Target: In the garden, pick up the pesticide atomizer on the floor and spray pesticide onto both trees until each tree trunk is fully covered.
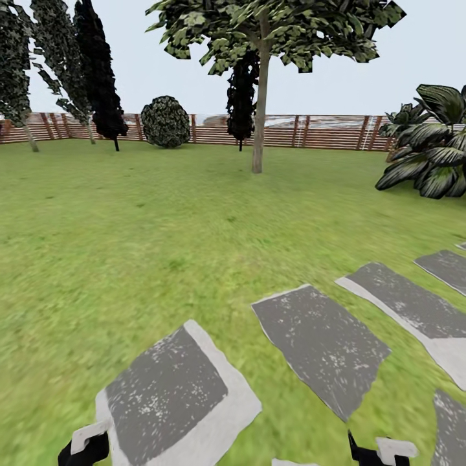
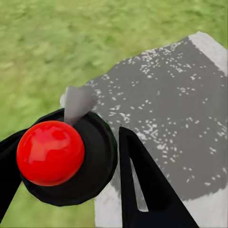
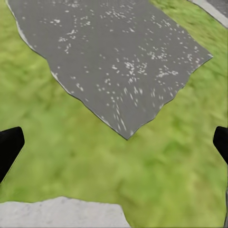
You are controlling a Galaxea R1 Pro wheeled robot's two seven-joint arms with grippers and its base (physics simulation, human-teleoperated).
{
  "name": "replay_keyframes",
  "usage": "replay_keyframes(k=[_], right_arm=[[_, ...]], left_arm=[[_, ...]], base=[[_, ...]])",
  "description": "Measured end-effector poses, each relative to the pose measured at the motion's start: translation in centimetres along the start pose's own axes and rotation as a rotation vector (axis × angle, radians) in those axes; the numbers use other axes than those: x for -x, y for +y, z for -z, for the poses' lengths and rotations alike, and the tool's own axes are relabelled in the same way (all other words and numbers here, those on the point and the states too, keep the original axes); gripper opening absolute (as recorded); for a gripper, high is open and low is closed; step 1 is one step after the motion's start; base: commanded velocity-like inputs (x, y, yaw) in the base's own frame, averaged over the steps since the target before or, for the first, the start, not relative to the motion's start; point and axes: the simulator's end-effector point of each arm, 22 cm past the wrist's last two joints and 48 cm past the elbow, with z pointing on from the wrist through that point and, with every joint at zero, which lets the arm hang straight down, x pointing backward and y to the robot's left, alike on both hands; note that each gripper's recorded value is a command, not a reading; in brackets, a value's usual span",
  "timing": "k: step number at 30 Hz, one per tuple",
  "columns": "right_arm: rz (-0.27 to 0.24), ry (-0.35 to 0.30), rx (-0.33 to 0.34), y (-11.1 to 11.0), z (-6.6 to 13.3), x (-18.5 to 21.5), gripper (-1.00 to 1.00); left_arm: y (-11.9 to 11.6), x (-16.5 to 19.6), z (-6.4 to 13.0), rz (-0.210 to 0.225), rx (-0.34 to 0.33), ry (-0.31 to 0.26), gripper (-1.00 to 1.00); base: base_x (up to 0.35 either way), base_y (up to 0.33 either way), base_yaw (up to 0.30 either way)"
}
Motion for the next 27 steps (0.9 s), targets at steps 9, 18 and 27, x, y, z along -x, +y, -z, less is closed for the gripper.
replay_keyframes(k=[9,18,27], right_arm=[[0.0,0.0,0.0,0.0,0.0,0.0,1.0],[0.0,0.0,0.0,0.0,0.0,0.0,1.0],[0.0,0.0,0.0,0.0,0.0,0.0,1.0]], left_arm=[[-0.07,-0.02,0.01,0.0,-0.001,0.0,-1.0],[-0.04,-0.01,0.0,0.0,-0.001,0.0,-1.0],[-0.03,0.0,0.0,-0.001,-0.001,0.0,-1.0]], base=[[0.338,0.0,0.0],[0.338,0.0,0.0],[0.338,0.0,0.0]])
